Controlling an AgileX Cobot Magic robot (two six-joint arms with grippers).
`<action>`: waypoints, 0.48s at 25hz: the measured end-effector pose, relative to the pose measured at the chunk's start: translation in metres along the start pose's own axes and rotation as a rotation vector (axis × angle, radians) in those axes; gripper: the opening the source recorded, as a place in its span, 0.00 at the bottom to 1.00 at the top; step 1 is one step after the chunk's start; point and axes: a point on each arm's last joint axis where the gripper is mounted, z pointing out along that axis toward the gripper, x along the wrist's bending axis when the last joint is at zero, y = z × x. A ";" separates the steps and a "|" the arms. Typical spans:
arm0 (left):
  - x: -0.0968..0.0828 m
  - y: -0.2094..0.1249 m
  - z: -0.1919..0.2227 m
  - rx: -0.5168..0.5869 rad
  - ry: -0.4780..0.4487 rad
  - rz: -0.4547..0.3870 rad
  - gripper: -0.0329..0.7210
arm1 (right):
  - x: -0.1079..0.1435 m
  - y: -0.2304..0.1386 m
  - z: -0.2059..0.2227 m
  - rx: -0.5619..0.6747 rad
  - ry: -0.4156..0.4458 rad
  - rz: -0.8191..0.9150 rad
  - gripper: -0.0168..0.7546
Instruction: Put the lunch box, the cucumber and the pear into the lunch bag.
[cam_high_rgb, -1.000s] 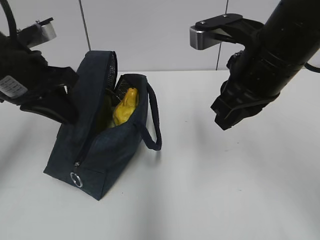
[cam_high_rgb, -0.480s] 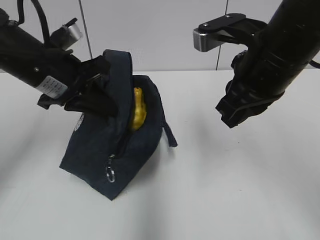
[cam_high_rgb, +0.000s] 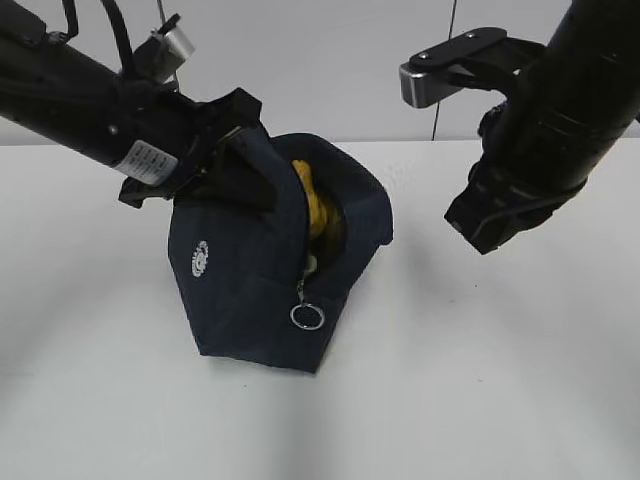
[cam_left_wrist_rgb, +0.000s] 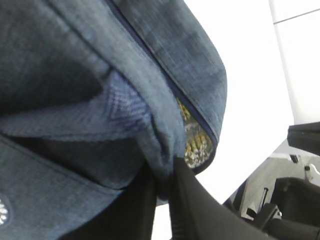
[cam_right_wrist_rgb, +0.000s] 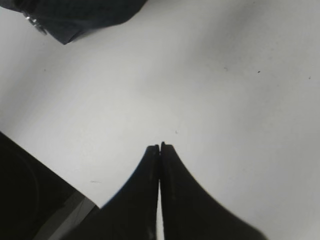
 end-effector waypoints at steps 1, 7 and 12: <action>0.000 -0.001 0.000 0.010 -0.004 0.005 0.05 | 0.001 -0.001 0.000 0.008 0.013 0.003 0.02; 0.001 -0.010 -0.001 0.106 0.009 0.066 0.05 | 0.019 -0.007 0.002 0.001 0.189 -0.015 0.02; 0.007 -0.018 -0.002 0.206 0.062 0.128 0.05 | 0.029 -0.034 0.017 -0.041 0.226 -0.030 0.02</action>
